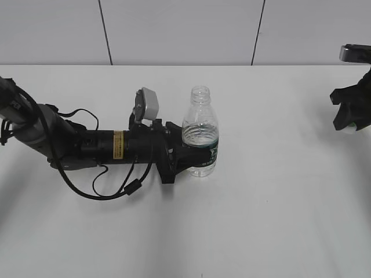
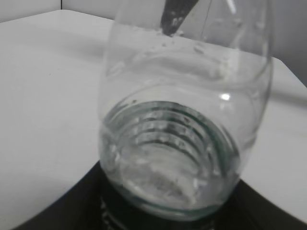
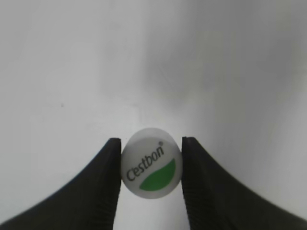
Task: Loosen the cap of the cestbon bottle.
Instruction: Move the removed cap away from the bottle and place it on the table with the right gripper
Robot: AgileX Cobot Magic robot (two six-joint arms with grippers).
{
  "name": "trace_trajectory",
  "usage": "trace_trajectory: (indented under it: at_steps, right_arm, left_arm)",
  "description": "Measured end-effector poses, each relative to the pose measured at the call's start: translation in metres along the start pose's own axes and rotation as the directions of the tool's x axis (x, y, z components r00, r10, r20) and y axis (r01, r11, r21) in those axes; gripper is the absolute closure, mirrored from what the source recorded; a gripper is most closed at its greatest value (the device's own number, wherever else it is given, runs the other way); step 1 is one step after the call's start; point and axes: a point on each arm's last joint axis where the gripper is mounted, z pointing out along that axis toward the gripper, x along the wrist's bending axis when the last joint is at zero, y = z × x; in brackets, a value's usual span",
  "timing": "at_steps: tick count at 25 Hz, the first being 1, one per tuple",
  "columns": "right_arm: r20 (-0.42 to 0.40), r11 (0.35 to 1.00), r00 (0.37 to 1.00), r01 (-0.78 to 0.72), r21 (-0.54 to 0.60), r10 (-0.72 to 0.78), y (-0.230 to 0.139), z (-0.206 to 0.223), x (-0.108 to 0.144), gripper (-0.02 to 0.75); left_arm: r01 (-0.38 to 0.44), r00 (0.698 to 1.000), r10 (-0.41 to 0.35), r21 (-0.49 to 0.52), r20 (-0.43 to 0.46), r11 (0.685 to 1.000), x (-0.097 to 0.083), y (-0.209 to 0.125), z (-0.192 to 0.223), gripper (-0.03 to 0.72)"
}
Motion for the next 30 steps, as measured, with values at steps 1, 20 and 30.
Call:
trace_trajectory:
  at_steps: [1, 20, 30]
  right_arm:
    - [0.013, 1.000, 1.000, 0.007, -0.008, -0.007, 0.000, 0.001, -0.001, 0.439]
    - [0.033, 1.000, 0.999, -0.001, 0.030, 0.000, -0.002, 0.048, -0.012, 0.439]
    - [0.032, 1.000, 0.999, -0.004, 0.031, 0.003, -0.002, 0.048, -0.012, 0.212]
  left_arm:
    - [0.000, 1.000, 0.000, 0.000, 0.000, 1.000, 0.000, 0.000, 0.000, 0.321]
    - [0.000, 1.000, 0.000, 0.001, 0.001, 1.000, 0.000, 0.000, 0.000, 0.322]
    - [-0.001, 1.000, 0.001, 0.001, 0.001, 1.000, 0.000, 0.000, 0.000, 0.323]
